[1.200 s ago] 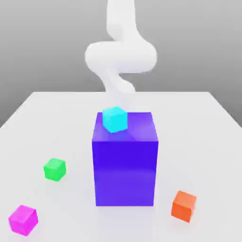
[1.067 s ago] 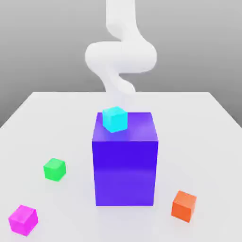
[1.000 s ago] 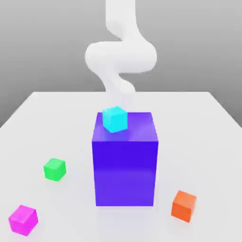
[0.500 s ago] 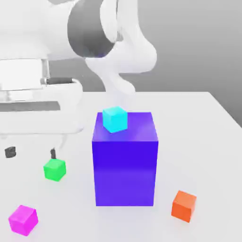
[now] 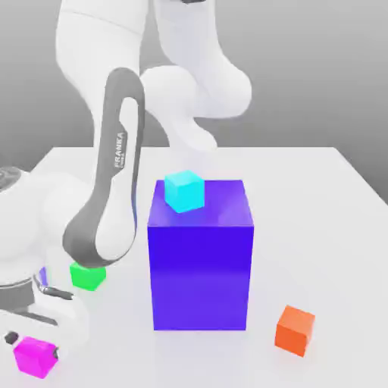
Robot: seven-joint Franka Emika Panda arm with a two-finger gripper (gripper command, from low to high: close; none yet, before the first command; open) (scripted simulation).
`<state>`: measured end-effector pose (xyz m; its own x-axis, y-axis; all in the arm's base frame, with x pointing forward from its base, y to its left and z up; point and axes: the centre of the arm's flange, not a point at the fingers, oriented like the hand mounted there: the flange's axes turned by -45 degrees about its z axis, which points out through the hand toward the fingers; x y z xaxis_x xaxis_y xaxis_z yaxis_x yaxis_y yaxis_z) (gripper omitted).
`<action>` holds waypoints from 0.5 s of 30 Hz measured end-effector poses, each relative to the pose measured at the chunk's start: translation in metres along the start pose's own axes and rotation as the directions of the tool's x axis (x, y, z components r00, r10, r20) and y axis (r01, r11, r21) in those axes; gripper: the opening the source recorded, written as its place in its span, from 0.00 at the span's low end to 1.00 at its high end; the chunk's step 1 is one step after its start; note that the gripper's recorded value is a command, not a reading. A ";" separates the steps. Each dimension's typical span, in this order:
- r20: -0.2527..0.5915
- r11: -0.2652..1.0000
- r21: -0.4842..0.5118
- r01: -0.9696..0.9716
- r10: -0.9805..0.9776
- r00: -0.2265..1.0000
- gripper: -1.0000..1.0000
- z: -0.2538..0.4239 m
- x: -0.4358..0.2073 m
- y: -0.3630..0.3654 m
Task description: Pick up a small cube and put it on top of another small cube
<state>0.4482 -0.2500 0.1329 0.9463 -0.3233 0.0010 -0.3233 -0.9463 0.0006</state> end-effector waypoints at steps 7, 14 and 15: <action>0.000 1.000 -0.001 0.001 -0.001 1.000 0.00 -0.021 0.001 0.000; 0.011 0.997 0.052 -0.062 0.062 0.998 0.00 -0.069 -0.036 0.012; 0.012 0.995 0.061 -0.075 0.074 0.997 0.00 -0.072 -0.045 0.014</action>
<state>0.4011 -0.2484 0.2048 0.9196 -0.3927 -0.0110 -0.3926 -0.9177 -0.0605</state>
